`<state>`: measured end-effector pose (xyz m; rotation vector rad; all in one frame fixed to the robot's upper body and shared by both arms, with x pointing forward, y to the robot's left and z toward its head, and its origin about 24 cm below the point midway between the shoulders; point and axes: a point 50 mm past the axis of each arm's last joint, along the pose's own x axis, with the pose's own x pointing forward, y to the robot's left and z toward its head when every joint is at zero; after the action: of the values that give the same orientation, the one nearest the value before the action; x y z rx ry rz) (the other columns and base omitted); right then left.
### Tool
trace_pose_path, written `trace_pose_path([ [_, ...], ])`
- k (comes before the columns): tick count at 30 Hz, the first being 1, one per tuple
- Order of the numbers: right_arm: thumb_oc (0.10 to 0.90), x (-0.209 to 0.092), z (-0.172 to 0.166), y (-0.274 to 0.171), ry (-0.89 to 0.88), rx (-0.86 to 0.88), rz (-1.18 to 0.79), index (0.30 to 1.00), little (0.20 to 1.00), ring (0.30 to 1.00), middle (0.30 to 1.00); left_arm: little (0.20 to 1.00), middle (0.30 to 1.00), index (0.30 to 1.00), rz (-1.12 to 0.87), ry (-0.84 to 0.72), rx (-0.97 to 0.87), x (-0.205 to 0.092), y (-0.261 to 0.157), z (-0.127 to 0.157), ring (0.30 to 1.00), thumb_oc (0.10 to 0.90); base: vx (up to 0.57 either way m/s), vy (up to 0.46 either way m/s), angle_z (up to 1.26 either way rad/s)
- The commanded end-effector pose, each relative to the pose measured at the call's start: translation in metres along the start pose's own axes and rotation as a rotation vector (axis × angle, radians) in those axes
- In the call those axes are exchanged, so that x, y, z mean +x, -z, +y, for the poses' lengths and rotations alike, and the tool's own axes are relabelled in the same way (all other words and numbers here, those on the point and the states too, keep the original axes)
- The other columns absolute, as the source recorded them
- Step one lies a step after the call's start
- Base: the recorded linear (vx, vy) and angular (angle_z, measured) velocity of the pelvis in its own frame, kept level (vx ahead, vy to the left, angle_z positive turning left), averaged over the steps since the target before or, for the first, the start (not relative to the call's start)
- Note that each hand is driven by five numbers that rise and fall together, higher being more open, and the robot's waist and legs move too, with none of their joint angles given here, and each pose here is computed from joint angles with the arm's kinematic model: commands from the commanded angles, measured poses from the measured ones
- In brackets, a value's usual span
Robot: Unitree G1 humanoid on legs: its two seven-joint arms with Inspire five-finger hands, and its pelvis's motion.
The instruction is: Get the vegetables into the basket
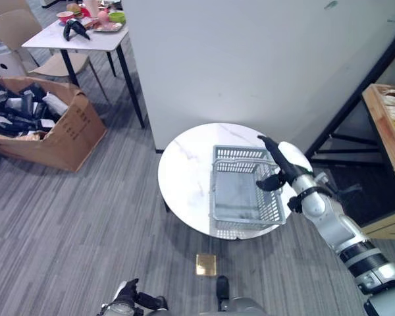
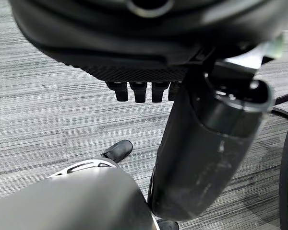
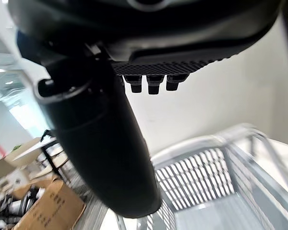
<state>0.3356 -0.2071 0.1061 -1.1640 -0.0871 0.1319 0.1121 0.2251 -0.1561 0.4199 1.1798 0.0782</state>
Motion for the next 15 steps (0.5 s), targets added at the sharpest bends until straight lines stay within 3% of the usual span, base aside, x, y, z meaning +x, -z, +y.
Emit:
trace_pose_path([
  [1,0.9,0.031,-0.088,-0.042,0.289,-0.134,-0.138,1.0,1.0,1.0,1.0,1.0,1.0,1.0,-0.016,-0.007,0.03,0.001,-0.012,-0.005,1.0,0.9,-0.08,-0.006,0.18],
  [8,0.9,0.054,-0.124,-0.042,0.329,-0.282,-0.032,1.0,1.0,1.0,1.0,1.0,1.0,1.0,-0.013,-0.047,-0.027,0.003,-0.015,0.007,1.0,0.9,-0.04,-0.01,0.2],
  [9,0.9,0.062,-0.1,-0.055,0.267,-0.237,-0.072,1.0,1.0,1.0,1.0,1.0,1.0,1.0,-0.1,-0.135,-0.064,0.007,-0.084,0.062,1.0,0.9,0.04,0.015,0.16],
  [10,0.9,0.064,-0.112,-0.061,0.297,-0.241,-0.076,1.0,1.0,1.0,1.0,1.0,1.0,1.0,0.006,-0.096,-0.063,0.008,-0.033,0.034,1.0,0.9,0.04,0.011,0.23],
  [11,0.9,0.062,-0.116,-0.059,0.318,-0.24,-0.072,1.0,1.0,1.0,1.0,1.0,1.0,1.0,0.059,-0.108,-0.063,0.006,-0.013,0.024,1.0,0.9,-0.02,-0.043,-0.06],
  [12,0.9,0.063,-0.117,-0.036,0.285,-0.254,0.024,1.0,1.0,1.0,1.0,1.0,1.0,1.0,0.081,-0.094,-0.052,0.004,0.002,0.013,1.0,0.9,-0.02,-0.05,-0.13],
  [15,0.9,0.068,-0.116,-0.032,0.261,-0.283,0.056,1.0,1.0,1.0,1.0,1.0,1.0,1.0,0.094,-0.096,-0.052,0.003,0.006,0.012,1.0,0.9,-0.01,-0.019,0.02],
])
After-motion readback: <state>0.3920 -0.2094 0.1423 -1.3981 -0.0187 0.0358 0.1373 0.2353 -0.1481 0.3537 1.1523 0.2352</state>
